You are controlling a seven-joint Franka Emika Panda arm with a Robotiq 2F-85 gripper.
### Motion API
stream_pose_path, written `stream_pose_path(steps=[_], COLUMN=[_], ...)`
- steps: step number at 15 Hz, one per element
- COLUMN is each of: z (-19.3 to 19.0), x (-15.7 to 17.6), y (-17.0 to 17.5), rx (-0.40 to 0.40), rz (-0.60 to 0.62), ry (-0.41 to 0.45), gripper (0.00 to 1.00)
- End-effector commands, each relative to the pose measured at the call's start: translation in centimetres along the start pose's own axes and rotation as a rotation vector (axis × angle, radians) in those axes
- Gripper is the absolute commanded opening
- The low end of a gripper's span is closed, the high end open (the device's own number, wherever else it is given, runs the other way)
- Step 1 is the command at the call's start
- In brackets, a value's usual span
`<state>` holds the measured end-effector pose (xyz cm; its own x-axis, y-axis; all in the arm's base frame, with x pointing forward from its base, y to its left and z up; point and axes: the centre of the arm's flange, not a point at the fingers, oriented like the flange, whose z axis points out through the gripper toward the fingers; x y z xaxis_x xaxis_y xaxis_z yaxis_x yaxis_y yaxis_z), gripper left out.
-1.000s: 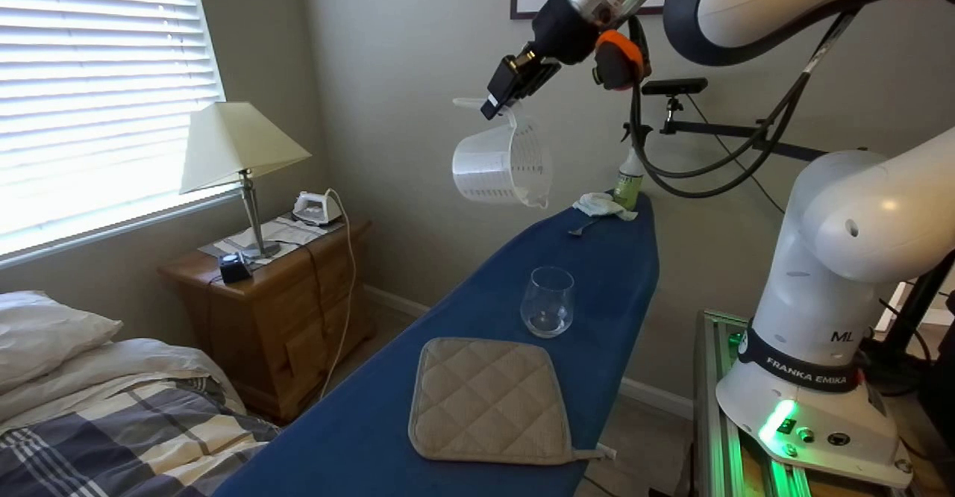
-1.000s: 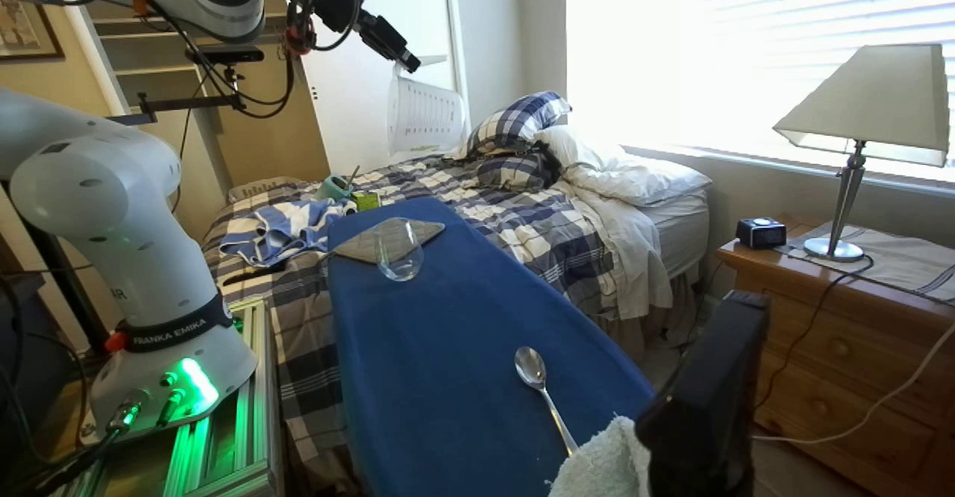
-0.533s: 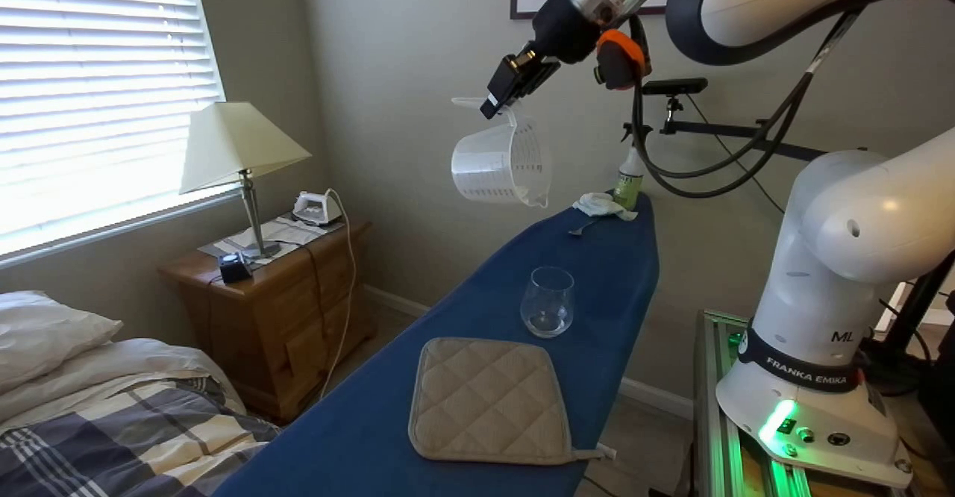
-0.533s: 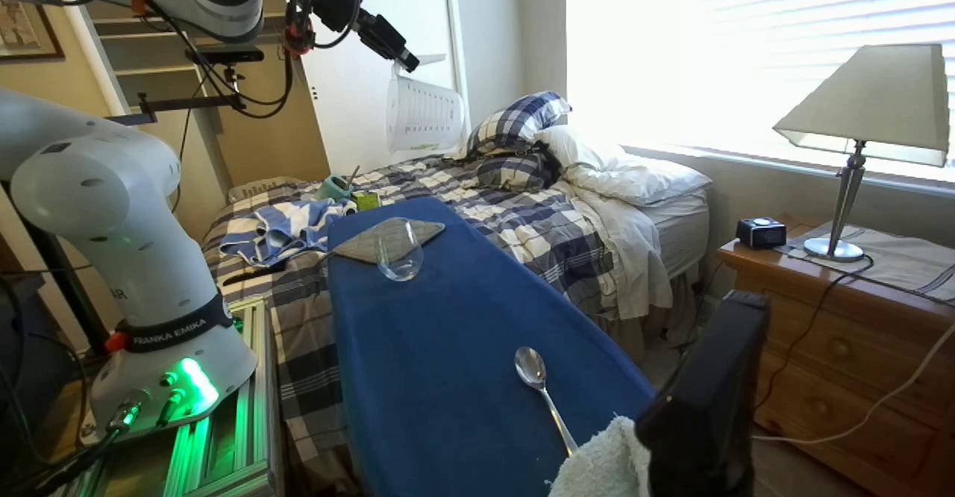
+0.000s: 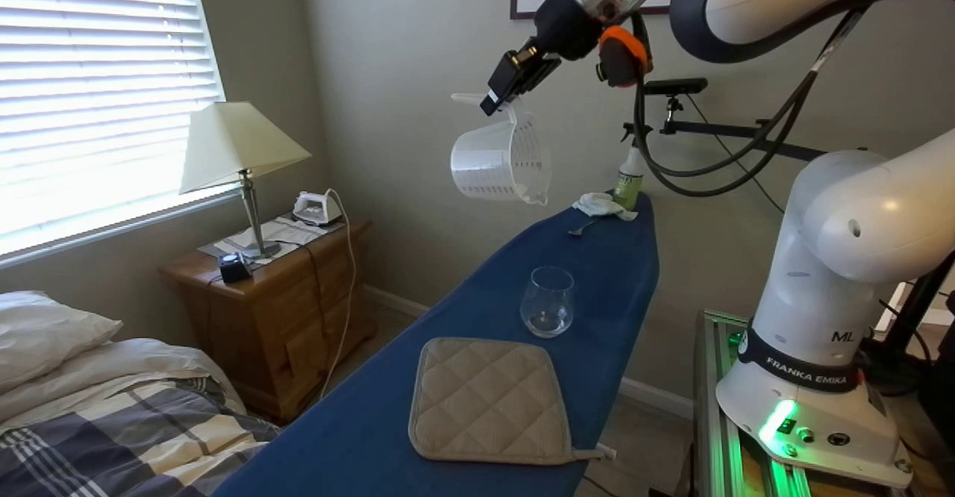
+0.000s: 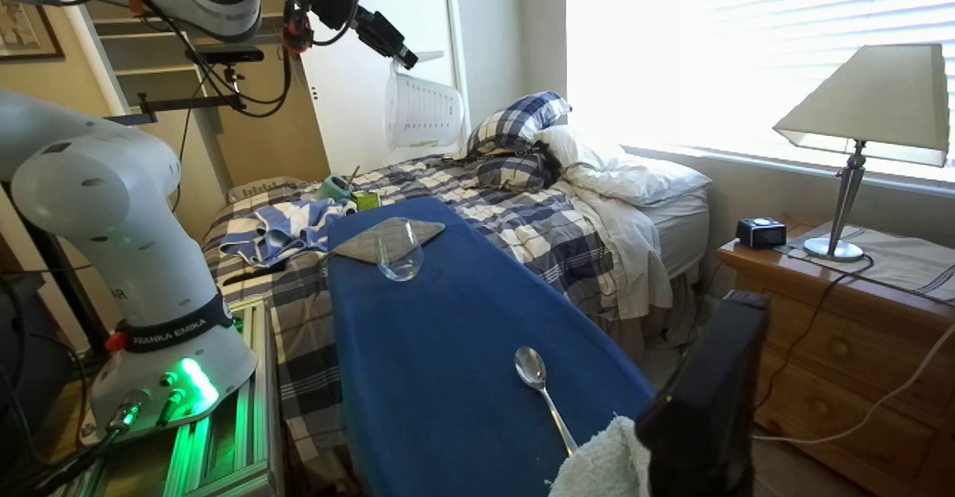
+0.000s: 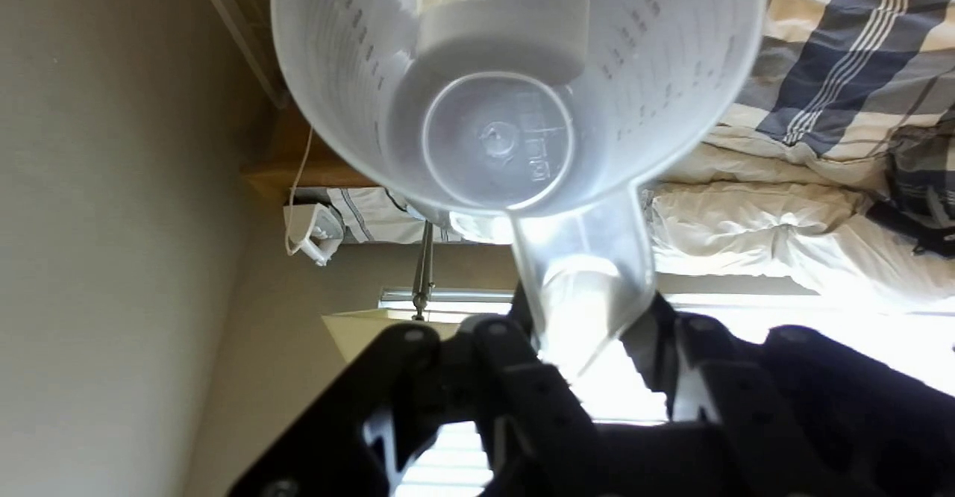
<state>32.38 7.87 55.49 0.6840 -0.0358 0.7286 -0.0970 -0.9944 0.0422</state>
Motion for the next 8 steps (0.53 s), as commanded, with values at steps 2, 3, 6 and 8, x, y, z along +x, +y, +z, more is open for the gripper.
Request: stream_pose_path(steps=[2, 3, 6, 8], z=[-0.8, -0.83, -0.91, -0.96], x=[-2.58, -2.59, -2.56, -2.58], y=[0.85, 0.85, 0.92, 0.95], rx=[-0.013, -0.015, -0.019, -0.019], rz=[-0.01, -0.009, -0.01, -0.007], ry=[0.03, 0.028, 0.029, 0.03], gripper=[0.07, 0.07, 0.07, 0.07])
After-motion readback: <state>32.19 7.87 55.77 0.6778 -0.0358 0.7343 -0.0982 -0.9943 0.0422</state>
